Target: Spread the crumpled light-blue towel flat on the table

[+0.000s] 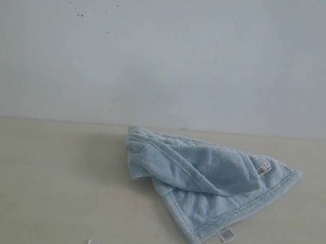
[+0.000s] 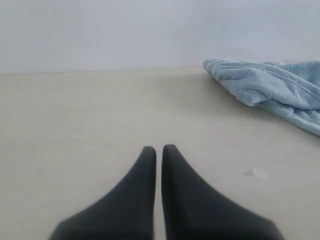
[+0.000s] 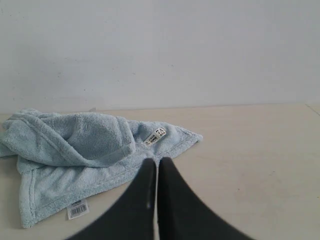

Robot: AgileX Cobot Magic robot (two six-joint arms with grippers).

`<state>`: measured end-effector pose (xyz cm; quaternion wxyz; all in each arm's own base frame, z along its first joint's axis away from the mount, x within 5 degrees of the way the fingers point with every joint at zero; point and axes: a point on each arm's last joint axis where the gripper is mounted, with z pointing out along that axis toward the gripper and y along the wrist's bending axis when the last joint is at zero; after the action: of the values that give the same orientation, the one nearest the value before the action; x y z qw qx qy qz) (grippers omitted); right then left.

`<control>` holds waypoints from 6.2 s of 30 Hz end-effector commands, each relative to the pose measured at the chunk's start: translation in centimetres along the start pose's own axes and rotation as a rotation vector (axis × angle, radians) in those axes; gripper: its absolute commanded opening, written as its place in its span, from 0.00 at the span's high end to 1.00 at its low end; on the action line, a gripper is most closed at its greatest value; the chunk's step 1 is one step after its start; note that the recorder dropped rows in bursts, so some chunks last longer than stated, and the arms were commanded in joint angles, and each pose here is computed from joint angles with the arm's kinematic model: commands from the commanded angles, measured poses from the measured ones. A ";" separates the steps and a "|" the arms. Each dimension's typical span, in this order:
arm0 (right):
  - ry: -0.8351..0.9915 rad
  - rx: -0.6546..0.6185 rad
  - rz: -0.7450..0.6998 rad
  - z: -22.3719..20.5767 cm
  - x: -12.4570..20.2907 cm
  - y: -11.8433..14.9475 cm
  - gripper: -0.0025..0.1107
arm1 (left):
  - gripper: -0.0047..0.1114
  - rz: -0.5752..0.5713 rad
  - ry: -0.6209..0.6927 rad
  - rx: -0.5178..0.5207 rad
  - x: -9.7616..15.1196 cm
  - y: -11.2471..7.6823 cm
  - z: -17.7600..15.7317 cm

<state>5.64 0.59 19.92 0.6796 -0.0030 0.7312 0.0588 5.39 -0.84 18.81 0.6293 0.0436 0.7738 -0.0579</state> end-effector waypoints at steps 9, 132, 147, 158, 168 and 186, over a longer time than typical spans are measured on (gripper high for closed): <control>-0.016 -0.001 0.002 0.0 -0.1 0.0 0.97 | 0.92 0.002 -0.005 0.000 0.1 0.0 0.0; 0.938 -0.431 0.195 37.4 5.1 1.7 0.97 | 0.47 -0.299 0.459 0.389 -6.6 -4.1 18.1; 0.682 -0.779 0.159 31.4 -9.9 6.4 0.97 | 0.47 -0.330 0.303 0.632 -10.5 -5.9 14.5; 0.761 -1.080 0.057 27.6 -9.4 16.6 0.97 | 0.47 -0.242 0.289 0.814 -10.8 -8.8 13.0; 0.763 -1.119 0.016 26.5 -9.0 19.5 0.97 | 0.31 -0.015 0.283 0.848 -9.3 -10.9 13.6; 0.710 -1.237 0.015 23.6 -12.6 19.4 0.97 | 0.35 0.089 0.340 0.849 -7.9 -12.3 16.8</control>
<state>29.06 21.24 31.41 0.2719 -0.3918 0.7526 0.4541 21.24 -15.06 23.03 0.4121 0.3372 0.7774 -0.3350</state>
